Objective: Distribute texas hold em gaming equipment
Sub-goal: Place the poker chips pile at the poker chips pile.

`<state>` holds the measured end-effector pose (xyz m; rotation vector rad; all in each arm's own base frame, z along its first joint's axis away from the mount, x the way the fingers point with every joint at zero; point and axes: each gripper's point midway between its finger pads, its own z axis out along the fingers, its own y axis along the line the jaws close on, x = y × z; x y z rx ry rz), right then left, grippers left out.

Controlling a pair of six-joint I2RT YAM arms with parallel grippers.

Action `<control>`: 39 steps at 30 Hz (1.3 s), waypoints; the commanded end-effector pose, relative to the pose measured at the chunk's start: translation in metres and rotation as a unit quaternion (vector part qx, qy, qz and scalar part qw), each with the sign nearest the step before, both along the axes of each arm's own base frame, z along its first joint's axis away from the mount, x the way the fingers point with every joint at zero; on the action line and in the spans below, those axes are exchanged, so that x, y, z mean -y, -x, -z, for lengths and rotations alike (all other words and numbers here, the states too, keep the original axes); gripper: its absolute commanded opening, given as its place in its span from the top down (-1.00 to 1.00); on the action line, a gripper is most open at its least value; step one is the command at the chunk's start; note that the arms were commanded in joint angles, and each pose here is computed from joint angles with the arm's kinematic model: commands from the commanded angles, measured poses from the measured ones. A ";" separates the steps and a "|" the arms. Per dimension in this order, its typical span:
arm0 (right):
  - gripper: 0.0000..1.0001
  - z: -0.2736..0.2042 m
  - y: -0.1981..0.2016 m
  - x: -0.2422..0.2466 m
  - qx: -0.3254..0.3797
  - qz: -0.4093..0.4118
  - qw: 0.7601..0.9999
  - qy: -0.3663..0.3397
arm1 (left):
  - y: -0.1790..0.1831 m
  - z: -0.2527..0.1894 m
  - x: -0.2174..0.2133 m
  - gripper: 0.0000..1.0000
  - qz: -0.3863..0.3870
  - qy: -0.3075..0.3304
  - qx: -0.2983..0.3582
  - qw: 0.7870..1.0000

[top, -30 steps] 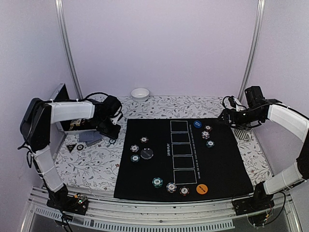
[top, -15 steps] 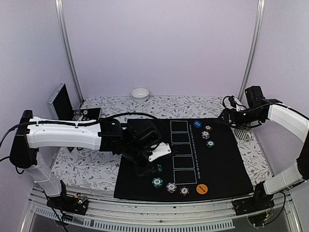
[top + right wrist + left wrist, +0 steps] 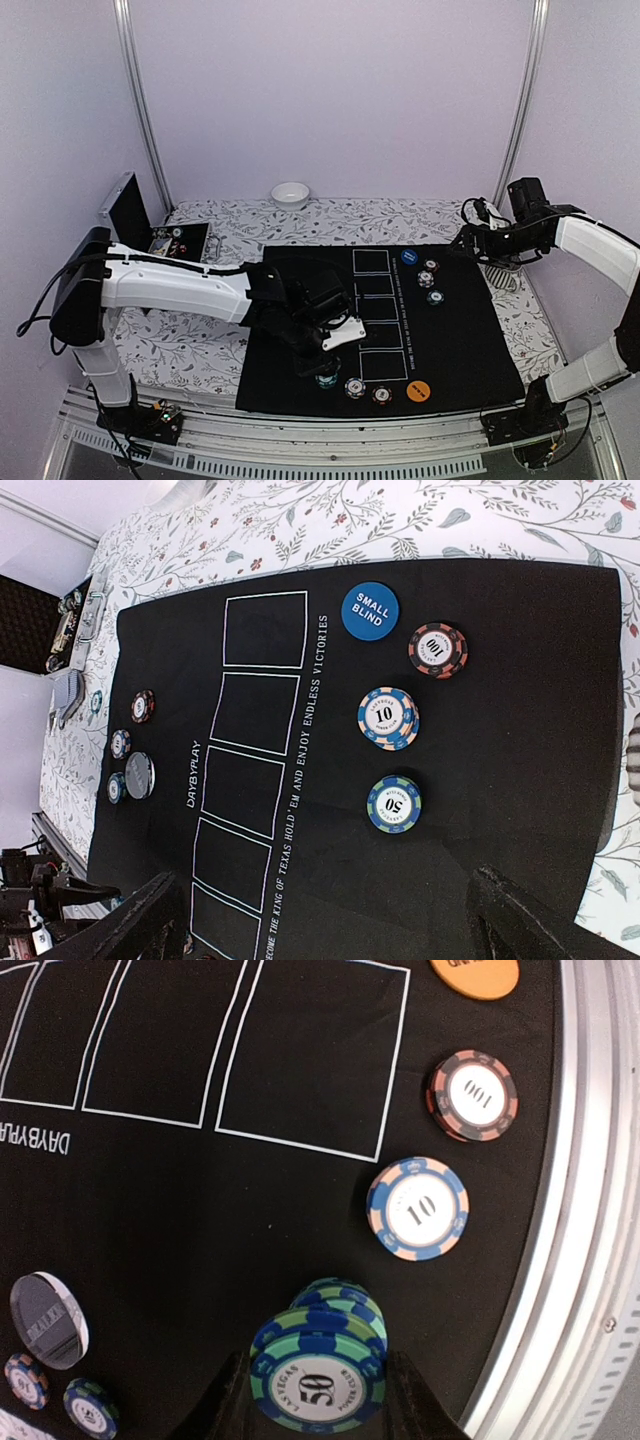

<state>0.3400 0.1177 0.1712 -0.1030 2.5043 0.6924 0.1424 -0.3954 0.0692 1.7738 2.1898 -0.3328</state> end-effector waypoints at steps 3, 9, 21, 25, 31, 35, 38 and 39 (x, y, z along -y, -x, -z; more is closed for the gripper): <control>-0.97 -0.009 0.002 -0.002 0.016 -0.006 1.000 -0.001 | 0.006 0.021 0.002 0.93 0.015 -0.012 -0.001 1.000; -0.98 -0.007 0.002 -0.002 0.014 -0.006 1.000 -0.001 | 0.007 0.019 -0.001 0.92 0.016 -0.013 -0.002 1.000; -0.98 -0.008 0.002 -0.002 0.015 -0.006 1.000 -0.002 | 0.013 0.028 -0.005 0.58 0.022 -0.028 -0.017 0.999; -0.98 -0.009 0.003 -0.002 0.015 -0.007 1.000 -0.002 | 0.010 0.024 -0.004 0.20 0.021 -0.025 -0.009 0.999; -0.98 -0.008 0.003 -0.002 0.014 -0.007 1.000 -0.002 | 0.003 0.025 -0.002 -0.13 0.013 -0.027 0.005 1.000; -0.97 -0.008 0.003 -0.002 0.015 -0.007 1.000 -0.002 | 0.004 0.014 0.003 -0.42 0.018 -0.009 0.007 1.000; -0.98 -0.008 0.003 -0.003 0.014 -0.008 1.000 -0.003 | 0.006 0.006 0.005 -0.86 0.023 0.015 0.012 1.000; -0.98 -0.008 0.003 -0.003 0.014 -0.009 1.000 -0.003 | 0.006 0.005 0.004 -0.95 0.023 0.019 0.014 0.999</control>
